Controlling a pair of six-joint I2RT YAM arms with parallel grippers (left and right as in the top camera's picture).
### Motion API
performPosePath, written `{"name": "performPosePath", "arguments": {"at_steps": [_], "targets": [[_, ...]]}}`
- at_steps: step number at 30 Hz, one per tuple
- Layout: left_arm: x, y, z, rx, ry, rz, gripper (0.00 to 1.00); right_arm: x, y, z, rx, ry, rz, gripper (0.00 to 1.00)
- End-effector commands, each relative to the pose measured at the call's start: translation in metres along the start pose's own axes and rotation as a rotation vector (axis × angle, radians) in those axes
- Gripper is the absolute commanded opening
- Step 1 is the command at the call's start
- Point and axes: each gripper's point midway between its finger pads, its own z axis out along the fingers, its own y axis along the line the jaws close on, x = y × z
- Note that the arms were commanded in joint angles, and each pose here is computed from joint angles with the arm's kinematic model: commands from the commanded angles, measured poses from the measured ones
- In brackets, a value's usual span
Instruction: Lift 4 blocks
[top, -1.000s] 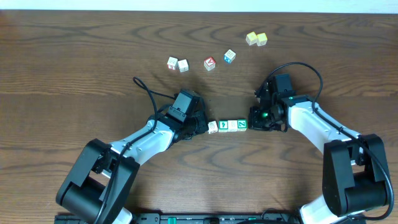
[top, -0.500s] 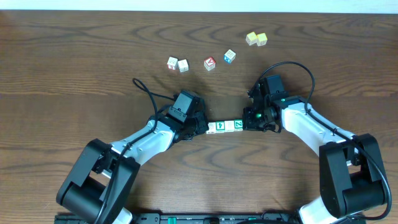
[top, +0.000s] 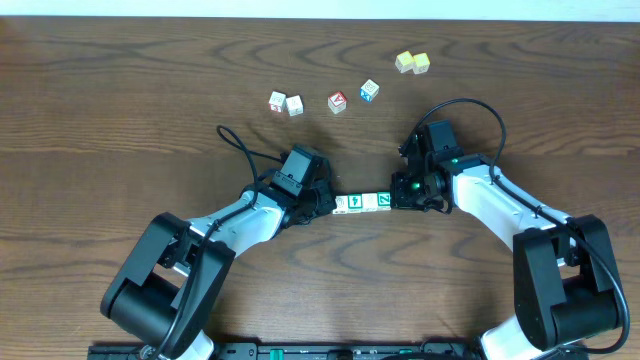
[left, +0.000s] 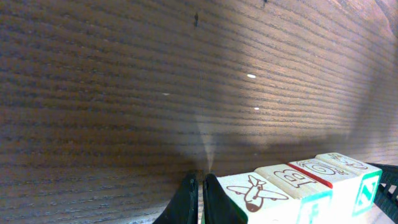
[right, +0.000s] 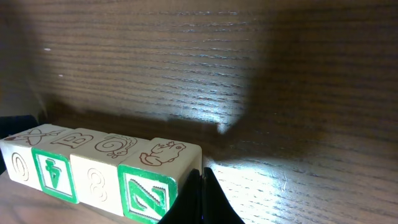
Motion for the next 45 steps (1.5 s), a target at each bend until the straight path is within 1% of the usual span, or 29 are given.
{"name": "performPosePath", "arguments": {"at_steps": [1, 7, 16, 20, 25, 28, 33, 35, 36, 37, 38, 39, 40, 41, 42, 43, 44, 45], "targets": [[0.006, 0.004, 0.005, -0.011, 0.018, 0.004, 0.07, 0.008, 0.003, 0.005, 0.002, 0.024, 0.002, 0.01], [0.002, -0.009, 0.005, 0.045, 0.008, 0.016, 0.07, 0.008, 0.003, 0.005, 0.001, 0.024, 0.002, 0.01], [0.000, -0.008, 0.005, 0.039, -0.002, 0.016, 0.07, 0.008, 0.003, 0.005, 0.002, 0.026, 0.003, 0.01], [-0.003, 0.000, 0.005, -0.002, -0.022, 0.015, 0.07, 0.008, 0.000, 0.005, 0.018, 0.024, 0.004, 0.01], [-0.009, 0.018, 0.003, -0.091, -0.065, 0.005, 0.07, 0.007, -0.007, 0.004, 0.056, 0.022, 0.008, 0.02], [-0.013, 0.019, 0.001, -0.094, -0.076, 0.020, 0.07, 0.007, -0.010, 0.003, 0.076, 0.021, 0.009, 0.06], [-0.016, 0.016, -0.013, -0.089, -0.088, 0.050, 0.07, 0.005, -0.016, -0.001, 0.116, 0.021, 0.016, 0.16], [-0.018, 0.017, -0.026, -0.114, -0.109, 0.063, 0.08, 0.004, -0.021, -0.004, 0.124, 0.025, 0.031, 0.21], [-0.019, 0.018, -0.029, -0.125, -0.117, 0.062, 0.11, 0.003, -0.022, -0.005, 0.126, 0.026, 0.038, 0.25], [-0.020, 0.020, -0.034, -0.140, -0.129, 0.062, 0.17, 0.003, -0.024, -0.006, 0.127, 0.027, 0.045, 0.31], [-0.021, 0.021, -0.039, -0.154, -0.139, 0.062, 0.33, 0.002, -0.027, -0.008, 0.130, 0.029, 0.055, 0.40], [-0.022, 0.023, -0.042, -0.166, -0.146, 0.061, 0.44, 0.002, -0.029, -0.009, 0.132, 0.030, 0.064, 0.47], [-0.021, 0.025, -0.045, -0.177, -0.149, 0.060, 0.57, 0.002, -0.033, -0.010, 0.135, 0.032, 0.079, 0.54], [-0.022, 0.026, -0.048, -0.187, -0.154, 0.059, 0.67, 0.001, -0.037, -0.012, 0.138, 0.032, 0.098, 0.61], [-0.022, 0.027, -0.049, -0.191, -0.155, 0.059, 0.72, 0.001, -0.041, -0.013, 0.141, 0.033, 0.121, 0.70], [-0.022, 0.027, -0.049, -0.190, -0.155, 0.059, 0.73, 0.001, -0.045, -0.014, 0.143, 0.031, 0.135, 0.89], [-0.022, 0.027, -0.048, -0.191, -0.155, 0.059, 0.73, -0.001, -0.052, -0.016, 0.146, 0.026, 0.157, 0.99], [-0.022, 0.027, -0.048, -0.191, -0.155, 0.059, 0.73, -0.002, -0.054, -0.017, 0.146, 0.024, 0.165, 0.99]]}}
